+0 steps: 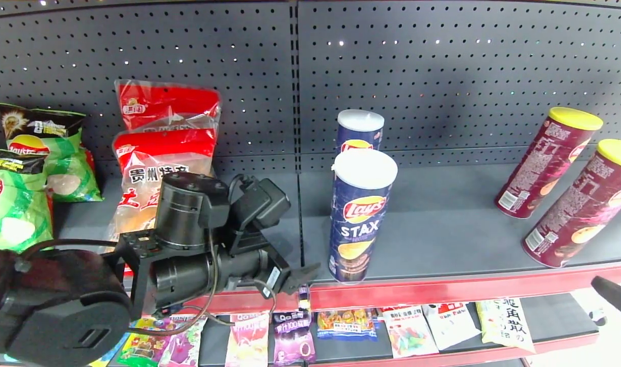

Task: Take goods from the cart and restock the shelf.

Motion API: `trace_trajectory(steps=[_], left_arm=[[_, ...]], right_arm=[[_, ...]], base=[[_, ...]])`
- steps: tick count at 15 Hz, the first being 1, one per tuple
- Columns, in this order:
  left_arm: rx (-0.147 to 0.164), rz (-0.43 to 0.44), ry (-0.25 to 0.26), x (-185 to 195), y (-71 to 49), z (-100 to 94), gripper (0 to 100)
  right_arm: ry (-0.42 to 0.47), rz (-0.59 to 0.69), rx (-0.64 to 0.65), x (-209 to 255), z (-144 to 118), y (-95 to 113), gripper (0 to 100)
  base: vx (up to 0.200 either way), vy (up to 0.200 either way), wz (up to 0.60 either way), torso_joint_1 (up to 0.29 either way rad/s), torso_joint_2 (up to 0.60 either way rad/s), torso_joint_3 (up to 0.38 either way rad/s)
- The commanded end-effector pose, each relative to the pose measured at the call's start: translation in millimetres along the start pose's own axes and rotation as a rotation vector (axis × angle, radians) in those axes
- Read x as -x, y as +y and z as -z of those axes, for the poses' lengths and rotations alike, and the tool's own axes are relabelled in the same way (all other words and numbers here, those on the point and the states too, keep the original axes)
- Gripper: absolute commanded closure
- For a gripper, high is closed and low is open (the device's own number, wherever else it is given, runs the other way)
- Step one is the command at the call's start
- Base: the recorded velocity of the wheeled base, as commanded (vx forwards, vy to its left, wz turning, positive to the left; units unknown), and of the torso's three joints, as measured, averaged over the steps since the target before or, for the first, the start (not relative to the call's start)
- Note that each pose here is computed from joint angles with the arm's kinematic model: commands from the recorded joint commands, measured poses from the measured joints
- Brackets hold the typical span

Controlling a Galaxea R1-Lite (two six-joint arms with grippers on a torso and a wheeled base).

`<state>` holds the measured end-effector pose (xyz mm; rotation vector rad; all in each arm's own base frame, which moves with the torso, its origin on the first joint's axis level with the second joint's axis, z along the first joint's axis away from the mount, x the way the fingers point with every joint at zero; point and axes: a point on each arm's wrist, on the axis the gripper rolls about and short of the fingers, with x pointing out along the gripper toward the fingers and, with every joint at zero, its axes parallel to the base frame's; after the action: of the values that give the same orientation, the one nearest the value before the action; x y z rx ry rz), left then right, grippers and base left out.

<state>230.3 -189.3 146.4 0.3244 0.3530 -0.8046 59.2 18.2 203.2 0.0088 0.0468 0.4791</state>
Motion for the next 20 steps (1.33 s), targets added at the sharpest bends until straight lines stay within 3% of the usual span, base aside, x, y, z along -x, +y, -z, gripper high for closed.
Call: trace_trajectory(steps=[1,20], left_arm=[[0.001,0.005,0.017,-4.9,-0.8,3.6,0],[-0.006,0.018,0.013,-33.0,-2.0,-2.7,0]], right_arm=[[-0.014,0.013,0.003,1.4,-2.6,-0.4,0],[-0.003,0.013,-0.002,0.6,-0.2,-0.6,0]], base=[[0.0,0.0,0.0,0.0,0.0,0.0],[0.0,0.0,0.0,0.0,0.0,0.0]])
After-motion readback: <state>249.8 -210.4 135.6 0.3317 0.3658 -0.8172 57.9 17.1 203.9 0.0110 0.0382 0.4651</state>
